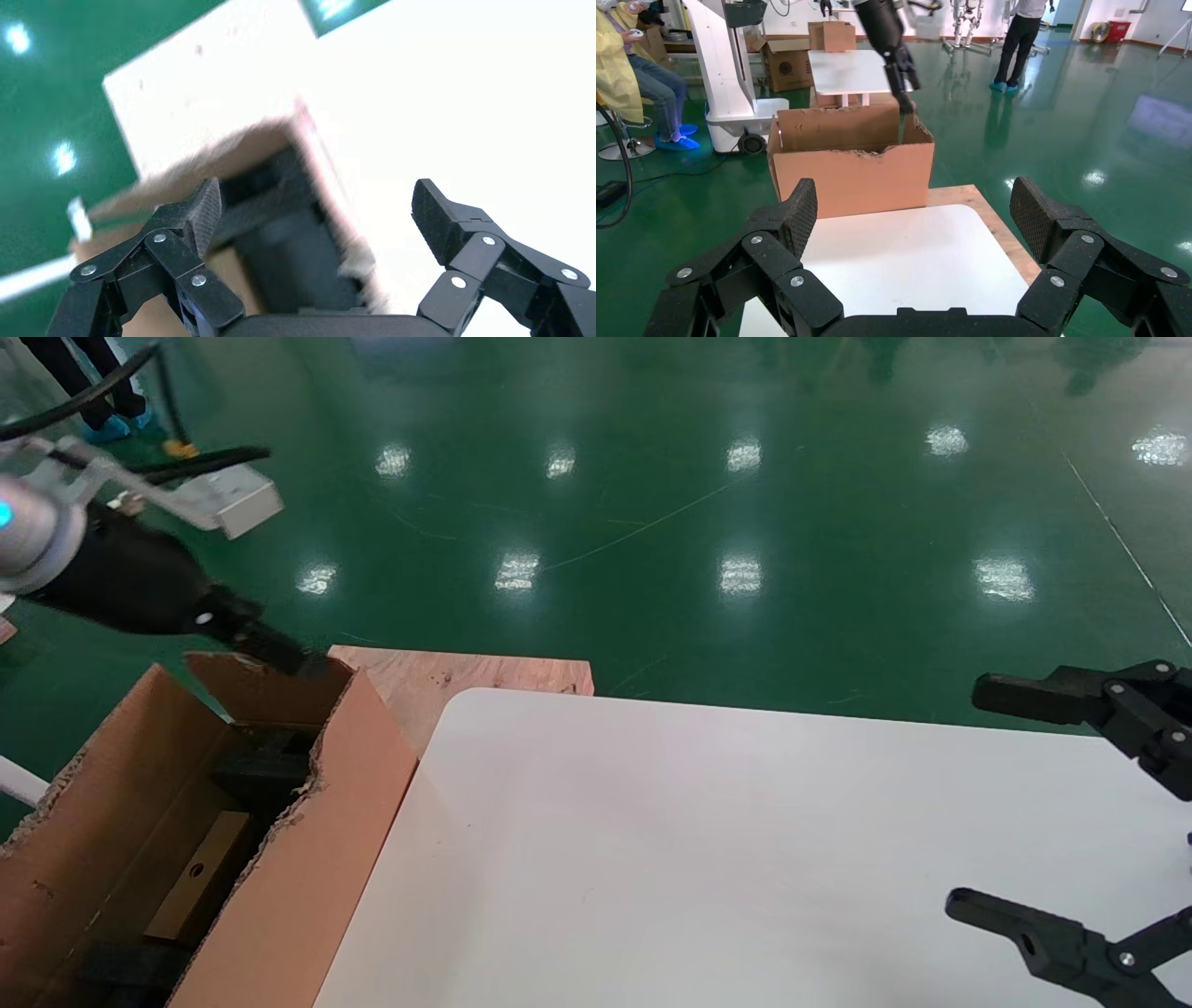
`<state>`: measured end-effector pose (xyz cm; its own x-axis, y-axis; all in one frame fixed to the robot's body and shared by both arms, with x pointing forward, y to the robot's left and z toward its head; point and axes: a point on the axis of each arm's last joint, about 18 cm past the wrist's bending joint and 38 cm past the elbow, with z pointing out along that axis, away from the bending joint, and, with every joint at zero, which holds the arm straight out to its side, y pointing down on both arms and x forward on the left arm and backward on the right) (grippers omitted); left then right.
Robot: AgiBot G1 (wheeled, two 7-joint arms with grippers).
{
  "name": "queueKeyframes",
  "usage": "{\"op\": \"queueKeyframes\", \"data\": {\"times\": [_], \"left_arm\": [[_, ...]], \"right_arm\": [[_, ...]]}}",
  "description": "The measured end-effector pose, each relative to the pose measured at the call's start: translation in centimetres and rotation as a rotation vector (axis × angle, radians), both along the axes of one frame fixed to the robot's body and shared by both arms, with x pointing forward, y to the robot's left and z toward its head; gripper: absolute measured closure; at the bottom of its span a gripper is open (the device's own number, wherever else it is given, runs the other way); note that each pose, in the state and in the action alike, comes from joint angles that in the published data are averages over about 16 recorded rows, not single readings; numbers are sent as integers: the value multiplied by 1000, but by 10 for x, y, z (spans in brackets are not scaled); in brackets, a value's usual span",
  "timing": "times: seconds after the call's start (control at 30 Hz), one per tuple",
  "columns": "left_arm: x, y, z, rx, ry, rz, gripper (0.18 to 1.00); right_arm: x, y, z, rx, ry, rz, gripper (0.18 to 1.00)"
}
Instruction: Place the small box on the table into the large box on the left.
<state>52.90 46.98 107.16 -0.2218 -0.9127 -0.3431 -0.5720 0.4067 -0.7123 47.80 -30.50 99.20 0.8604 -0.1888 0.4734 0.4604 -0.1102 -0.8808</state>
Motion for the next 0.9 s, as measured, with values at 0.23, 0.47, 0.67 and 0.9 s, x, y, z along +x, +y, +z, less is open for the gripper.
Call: {"op": "queueKeyframes", "data": {"times": [0.23,0.47,0.67,0.9], "left_arm": [[8,-33,12,-2,-38,-81,184],[12,-50,8,-10,-32,-153,184],[19,-74,-5,-23,-9,-273,184],[23,-111,-23,-56,8,-470,184]], "right_arm": [[0,0,0,0,0,0,178],[0,0,0,0,0,0,178],[0,0,0,0,0,0,178],[0,0,0,0,0,0,178]]}}
